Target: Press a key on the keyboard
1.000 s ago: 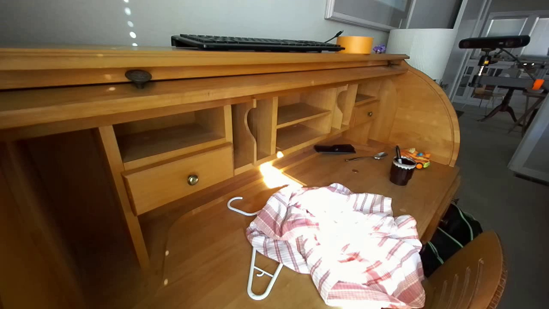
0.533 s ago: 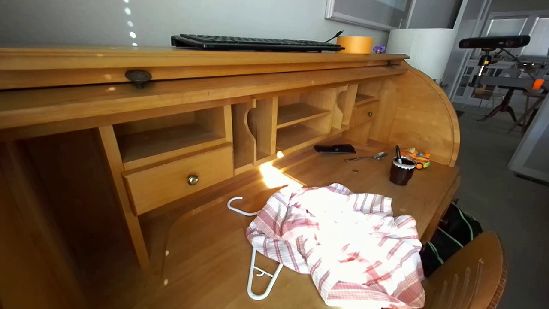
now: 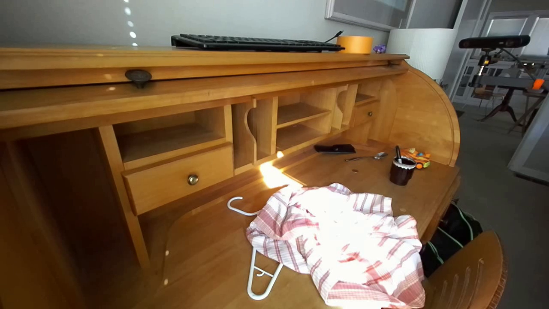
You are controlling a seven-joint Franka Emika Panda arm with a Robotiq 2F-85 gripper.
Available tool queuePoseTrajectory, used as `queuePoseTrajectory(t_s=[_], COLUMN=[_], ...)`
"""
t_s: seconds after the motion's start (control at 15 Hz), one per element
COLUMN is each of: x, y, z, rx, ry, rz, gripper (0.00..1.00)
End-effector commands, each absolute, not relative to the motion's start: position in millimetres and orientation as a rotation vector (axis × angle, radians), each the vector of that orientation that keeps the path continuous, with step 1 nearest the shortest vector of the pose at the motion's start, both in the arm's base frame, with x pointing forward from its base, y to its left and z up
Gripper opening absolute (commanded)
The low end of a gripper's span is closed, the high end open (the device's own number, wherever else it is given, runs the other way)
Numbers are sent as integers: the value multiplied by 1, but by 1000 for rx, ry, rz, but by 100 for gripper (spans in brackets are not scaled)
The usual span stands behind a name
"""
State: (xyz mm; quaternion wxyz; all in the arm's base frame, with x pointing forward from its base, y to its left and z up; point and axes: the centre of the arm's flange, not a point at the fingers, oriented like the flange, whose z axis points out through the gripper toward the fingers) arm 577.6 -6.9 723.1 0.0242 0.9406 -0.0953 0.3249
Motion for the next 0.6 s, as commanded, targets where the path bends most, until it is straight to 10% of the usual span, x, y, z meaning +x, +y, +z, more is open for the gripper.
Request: queuePoseTrajectory(t_s=[0.0, 0.27, 0.53], x=[631, 662, 657], y=[-11, -25, -32], z=[728, 708, 687], rx=[2885, 2891, 2897], ry=[-289, -316, -336], rz=[993, 949, 961], gripper=[27, 0, 1])
